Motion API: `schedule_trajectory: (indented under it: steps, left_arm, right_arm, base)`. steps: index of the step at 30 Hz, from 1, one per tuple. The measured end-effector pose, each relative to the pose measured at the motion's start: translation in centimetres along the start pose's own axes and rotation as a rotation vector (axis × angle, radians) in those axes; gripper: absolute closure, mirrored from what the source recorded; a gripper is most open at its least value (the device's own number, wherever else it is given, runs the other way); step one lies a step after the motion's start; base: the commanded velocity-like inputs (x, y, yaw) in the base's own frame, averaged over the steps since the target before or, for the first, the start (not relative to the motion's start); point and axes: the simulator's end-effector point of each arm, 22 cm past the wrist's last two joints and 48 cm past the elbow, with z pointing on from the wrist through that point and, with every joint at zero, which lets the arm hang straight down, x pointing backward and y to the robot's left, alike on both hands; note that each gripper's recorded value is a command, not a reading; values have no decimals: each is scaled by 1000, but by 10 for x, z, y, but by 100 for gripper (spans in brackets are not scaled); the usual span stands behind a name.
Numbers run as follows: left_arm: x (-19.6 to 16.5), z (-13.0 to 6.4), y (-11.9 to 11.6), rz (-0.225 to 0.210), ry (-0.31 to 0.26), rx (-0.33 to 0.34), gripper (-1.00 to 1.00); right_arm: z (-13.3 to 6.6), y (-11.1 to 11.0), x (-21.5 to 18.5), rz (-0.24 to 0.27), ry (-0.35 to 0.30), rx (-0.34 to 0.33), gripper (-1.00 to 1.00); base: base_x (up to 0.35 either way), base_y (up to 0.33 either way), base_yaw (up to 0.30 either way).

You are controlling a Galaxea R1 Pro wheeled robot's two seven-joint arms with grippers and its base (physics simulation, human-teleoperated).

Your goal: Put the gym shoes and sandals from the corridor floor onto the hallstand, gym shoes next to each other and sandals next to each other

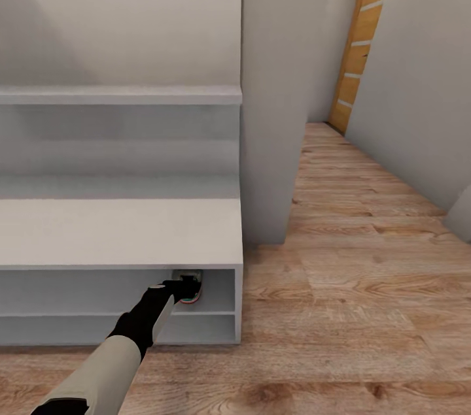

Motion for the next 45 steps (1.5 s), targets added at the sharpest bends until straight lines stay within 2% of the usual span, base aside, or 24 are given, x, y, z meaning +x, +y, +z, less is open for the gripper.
schedule_trajectory:
  steps: [9, 10, 23, 45]
  left_arm:
    - [0, 0, 0, 1, -1, 0, 100]
    - [0, 0, 0, 1, -1, 0, -100]
    - [0, 0, 1, -1, -1, -2, -100]
    - [-1, 0, 2, -1, -3, -3, -100]
  right_arm:
    - [0, 0, 0, 0, -1, 0, 100]
    - [0, 0, 0, 0, 0, 0, 100]
    - [0, 0, 0, 0, 0, 0, 100]
    - [0, 2, 1, 2, 1, -6, 100]
  base:
    - [1, 0, 0]
    - [0, 0, 0]
    - [-26, 0, 0]
    - [-319, 8, 0]
